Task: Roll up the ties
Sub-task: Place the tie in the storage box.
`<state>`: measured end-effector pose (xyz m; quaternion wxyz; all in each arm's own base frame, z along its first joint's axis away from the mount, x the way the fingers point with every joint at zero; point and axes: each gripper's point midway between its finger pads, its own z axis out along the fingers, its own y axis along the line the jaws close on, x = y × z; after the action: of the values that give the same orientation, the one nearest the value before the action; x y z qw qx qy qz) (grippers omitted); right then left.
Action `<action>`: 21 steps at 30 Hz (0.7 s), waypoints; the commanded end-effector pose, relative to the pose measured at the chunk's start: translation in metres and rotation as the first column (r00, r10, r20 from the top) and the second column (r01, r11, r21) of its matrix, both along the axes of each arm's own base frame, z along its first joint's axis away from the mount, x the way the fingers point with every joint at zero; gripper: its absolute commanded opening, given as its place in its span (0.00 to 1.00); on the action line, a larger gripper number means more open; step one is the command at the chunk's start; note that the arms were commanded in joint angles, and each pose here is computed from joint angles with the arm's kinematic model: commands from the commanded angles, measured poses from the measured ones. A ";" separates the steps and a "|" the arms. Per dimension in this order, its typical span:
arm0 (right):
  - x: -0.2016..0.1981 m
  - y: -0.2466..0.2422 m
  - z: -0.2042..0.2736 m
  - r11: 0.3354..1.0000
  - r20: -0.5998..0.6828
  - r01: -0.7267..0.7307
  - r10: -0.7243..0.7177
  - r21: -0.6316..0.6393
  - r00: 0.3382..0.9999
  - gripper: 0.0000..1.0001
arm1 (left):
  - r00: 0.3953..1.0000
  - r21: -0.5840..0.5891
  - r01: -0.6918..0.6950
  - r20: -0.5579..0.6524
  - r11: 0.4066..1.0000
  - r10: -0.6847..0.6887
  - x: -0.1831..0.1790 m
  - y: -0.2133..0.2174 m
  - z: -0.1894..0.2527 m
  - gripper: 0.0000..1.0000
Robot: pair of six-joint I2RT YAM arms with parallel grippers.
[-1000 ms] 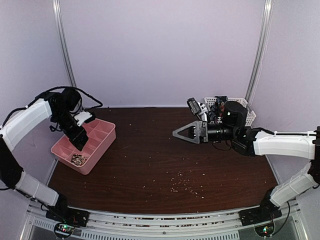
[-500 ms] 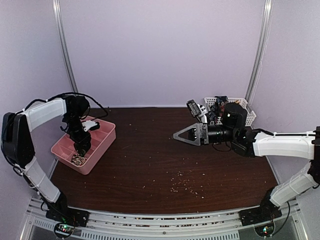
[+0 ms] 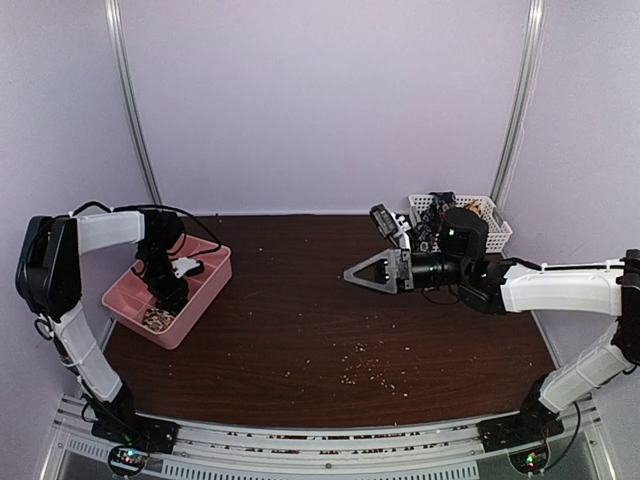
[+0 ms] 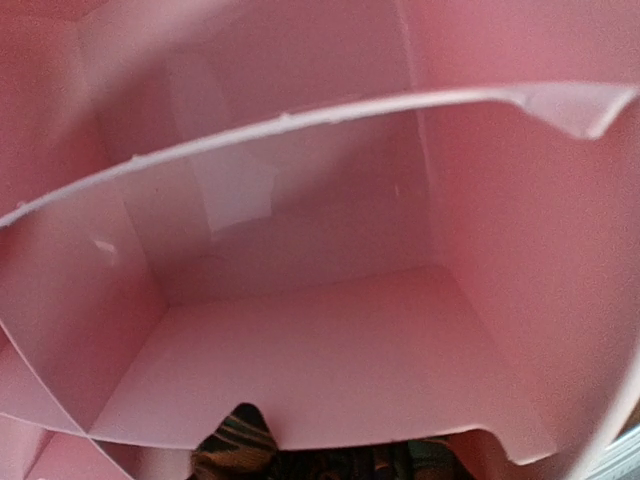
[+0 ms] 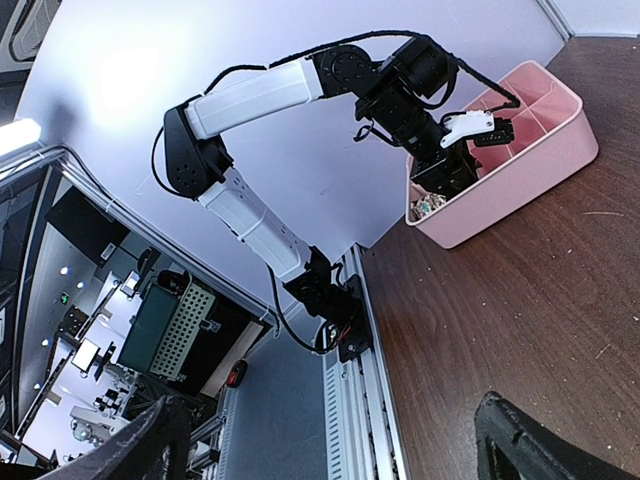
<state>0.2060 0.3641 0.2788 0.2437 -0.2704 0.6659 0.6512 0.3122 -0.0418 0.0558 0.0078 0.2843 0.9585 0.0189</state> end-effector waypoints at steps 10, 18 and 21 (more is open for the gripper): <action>0.007 -0.003 0.008 1.000 0.018 -0.004 0.004 0.018 1.000 1.00 | 0.999 -0.032 -0.031 -0.039 0.999 0.030 0.010 0.007 -0.046 0.31; 0.006 -0.006 0.004 1.000 0.011 0.004 -0.004 0.005 1.000 1.00 | 0.999 -0.070 -0.036 0.030 0.997 0.038 0.020 0.002 -0.010 0.71; 0.007 -0.006 0.004 1.000 0.008 0.004 -0.004 0.007 1.000 1.00 | 0.997 -0.071 -0.030 0.075 0.997 0.035 0.025 0.002 0.012 0.74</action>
<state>0.2129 0.3604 0.2729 0.2381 -0.2639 0.6735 0.6481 0.3176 -0.0347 0.0375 -0.0020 0.2563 0.9666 -0.0045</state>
